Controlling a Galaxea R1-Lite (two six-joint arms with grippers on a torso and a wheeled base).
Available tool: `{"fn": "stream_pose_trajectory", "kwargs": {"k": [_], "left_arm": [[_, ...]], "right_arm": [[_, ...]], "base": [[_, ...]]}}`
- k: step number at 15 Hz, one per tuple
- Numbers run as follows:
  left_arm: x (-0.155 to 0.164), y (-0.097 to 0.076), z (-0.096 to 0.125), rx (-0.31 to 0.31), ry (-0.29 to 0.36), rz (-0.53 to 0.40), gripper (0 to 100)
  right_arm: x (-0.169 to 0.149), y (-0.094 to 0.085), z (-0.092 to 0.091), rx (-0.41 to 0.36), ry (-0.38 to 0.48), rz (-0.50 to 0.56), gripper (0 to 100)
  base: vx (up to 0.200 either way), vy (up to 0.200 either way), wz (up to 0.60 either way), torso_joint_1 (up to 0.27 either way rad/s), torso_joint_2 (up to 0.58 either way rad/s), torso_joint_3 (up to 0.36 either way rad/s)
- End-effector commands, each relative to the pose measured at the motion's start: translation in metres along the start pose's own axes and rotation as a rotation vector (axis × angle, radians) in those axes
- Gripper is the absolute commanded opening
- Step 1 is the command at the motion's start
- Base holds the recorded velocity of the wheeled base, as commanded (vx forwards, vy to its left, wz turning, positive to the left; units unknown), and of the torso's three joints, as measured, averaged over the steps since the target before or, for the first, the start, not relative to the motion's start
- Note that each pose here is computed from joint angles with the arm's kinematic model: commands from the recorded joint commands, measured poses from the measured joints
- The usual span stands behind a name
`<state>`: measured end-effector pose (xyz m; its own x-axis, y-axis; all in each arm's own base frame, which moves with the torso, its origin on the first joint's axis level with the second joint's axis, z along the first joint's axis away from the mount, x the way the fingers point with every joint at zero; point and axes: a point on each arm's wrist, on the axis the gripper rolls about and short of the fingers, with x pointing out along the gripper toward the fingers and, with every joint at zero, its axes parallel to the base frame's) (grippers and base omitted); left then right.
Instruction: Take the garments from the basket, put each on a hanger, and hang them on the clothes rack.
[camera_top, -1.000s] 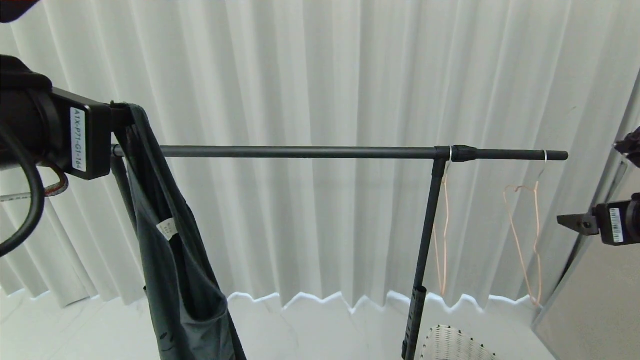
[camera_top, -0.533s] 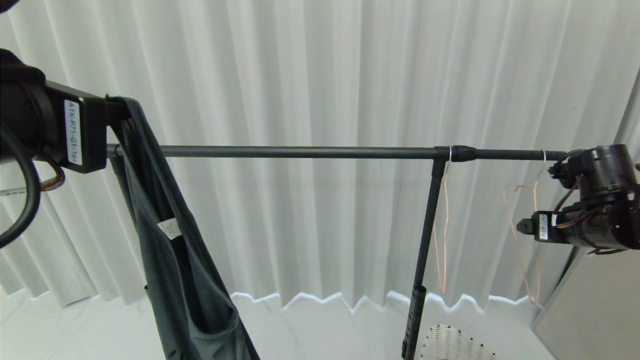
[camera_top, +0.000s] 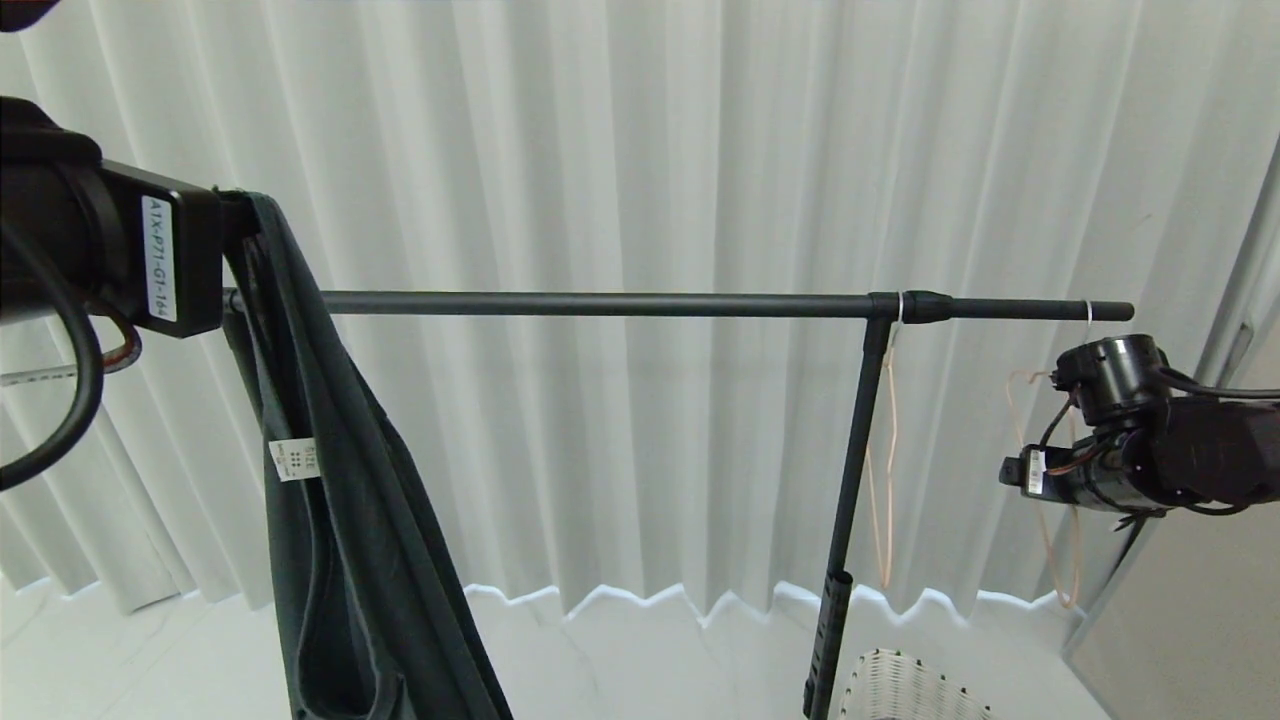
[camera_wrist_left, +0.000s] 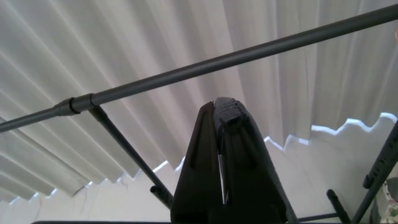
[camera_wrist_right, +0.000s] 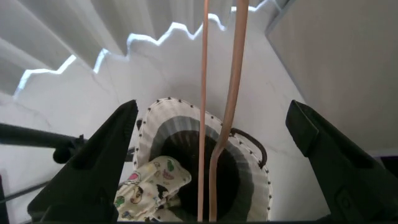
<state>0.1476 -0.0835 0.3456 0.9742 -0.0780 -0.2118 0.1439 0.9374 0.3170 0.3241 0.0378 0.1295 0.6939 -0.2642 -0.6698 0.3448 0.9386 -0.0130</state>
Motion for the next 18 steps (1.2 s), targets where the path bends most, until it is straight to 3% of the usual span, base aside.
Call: {"fn": "stream_pose_trajectory", "kwargs": {"k": [1,4,5,11,18], "left_arm": [[0.0,-0.001,0.0,0.002,0.001,-0.002,0],[0.003,-0.002,0.0,0.028,0.003,-0.005,0],[0.003,-0.002,0.001,0.035,0.002,-0.005,0],[0.001,-0.001,0.001,0.032,-0.003,-0.004,0],[0.001,-0.001,0.0,0.032,-0.001,-0.004,0]], "right_arm": [[0.01,0.0,0.004,0.039,0.002,-0.011,100],[0.011,-0.002,0.005,0.048,0.005,-0.019,100],[0.011,-0.002,0.005,0.047,0.002,-0.019,0],[0.004,-0.004,0.007,0.054,-0.009,-0.016,0],[-0.03,-0.01,0.019,0.062,-0.089,0.022,0]], "base": [[0.0,0.0,0.0,0.0,0.0,0.0],[0.0,0.0,0.0,0.0,0.0,0.0],[0.0,0.0,0.0,0.0,0.0,0.0],[0.0,0.0,0.0,0.0,0.0,0.0],[0.0,0.0,0.0,0.0,0.0,0.0]]}}
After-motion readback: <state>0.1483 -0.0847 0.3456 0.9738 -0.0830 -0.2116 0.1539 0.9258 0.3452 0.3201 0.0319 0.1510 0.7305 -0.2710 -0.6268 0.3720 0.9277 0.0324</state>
